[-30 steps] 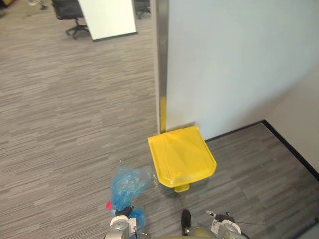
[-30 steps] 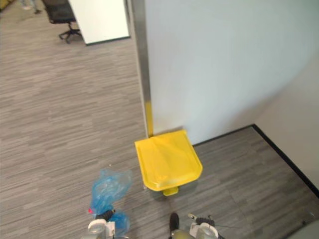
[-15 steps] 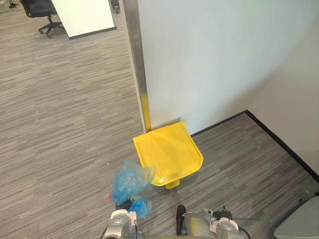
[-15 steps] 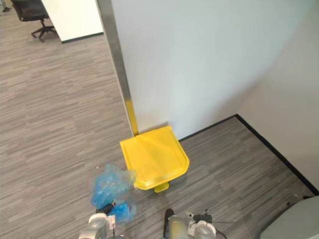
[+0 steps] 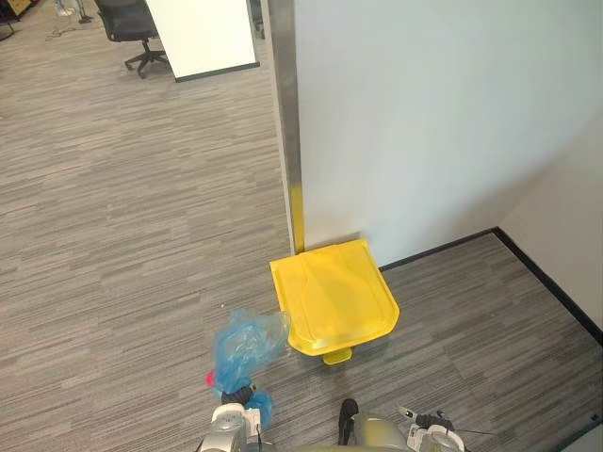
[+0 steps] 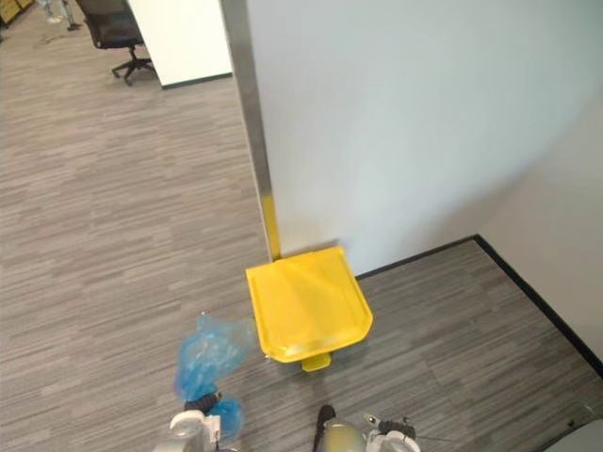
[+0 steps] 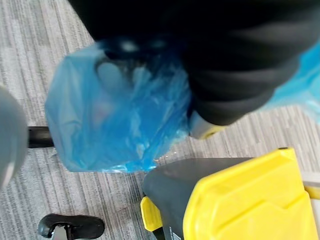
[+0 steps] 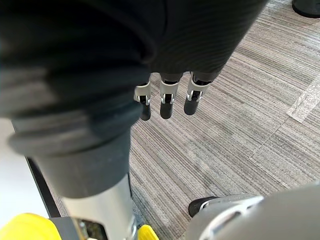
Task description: Gather rubbish on tea table into small bin, then transfer packed bag to large trash can.
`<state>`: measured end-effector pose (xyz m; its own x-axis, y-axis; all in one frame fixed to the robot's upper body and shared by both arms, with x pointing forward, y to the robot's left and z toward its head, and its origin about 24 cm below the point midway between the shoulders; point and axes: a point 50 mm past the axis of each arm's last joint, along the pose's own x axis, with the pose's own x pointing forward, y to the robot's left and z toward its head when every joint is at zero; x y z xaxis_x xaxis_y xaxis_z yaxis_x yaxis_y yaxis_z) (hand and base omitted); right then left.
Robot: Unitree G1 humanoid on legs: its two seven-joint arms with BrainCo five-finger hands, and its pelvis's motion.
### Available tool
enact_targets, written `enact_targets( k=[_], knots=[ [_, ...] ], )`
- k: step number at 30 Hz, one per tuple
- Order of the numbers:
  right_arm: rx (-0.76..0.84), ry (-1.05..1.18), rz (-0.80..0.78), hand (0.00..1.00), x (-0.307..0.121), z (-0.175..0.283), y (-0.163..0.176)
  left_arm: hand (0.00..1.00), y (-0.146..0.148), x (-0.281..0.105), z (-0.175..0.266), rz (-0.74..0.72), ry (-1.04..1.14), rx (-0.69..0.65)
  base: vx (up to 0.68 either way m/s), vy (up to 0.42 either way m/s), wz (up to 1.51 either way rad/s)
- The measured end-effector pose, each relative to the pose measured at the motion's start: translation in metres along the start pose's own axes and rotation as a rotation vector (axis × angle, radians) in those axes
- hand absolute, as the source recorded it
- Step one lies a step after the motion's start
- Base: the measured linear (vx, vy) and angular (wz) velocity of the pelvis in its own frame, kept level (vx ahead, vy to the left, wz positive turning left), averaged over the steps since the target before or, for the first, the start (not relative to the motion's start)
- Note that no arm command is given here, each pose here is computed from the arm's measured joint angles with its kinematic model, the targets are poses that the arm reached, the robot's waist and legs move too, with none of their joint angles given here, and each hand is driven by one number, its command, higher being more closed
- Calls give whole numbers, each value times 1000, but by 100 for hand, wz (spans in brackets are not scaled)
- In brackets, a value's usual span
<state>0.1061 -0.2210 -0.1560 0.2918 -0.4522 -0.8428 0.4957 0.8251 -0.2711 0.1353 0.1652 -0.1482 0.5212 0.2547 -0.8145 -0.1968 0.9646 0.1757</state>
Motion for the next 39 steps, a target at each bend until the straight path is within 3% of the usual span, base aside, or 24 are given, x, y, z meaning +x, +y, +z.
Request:
enact_targets(
  k=[13,25,34,39],
  knots=[
    [-83,-67,65,0,-9,-1,18,100,9,-1,1,28,-21,-18,46,58,-17],
    [-123,-40,64,0,-5,3,20,100,-7,2,27,-12,-85,-7,0,-33,4],
    [-67,-67,55,0,-5,12,20,100,-7,-1,11,-4,-39,-51,-150,-2,2],
    [-57,-19,28,0,-5,-6,8,100,5,-2,-3,29,5,-49,-36,-17,-17]
  ],
)
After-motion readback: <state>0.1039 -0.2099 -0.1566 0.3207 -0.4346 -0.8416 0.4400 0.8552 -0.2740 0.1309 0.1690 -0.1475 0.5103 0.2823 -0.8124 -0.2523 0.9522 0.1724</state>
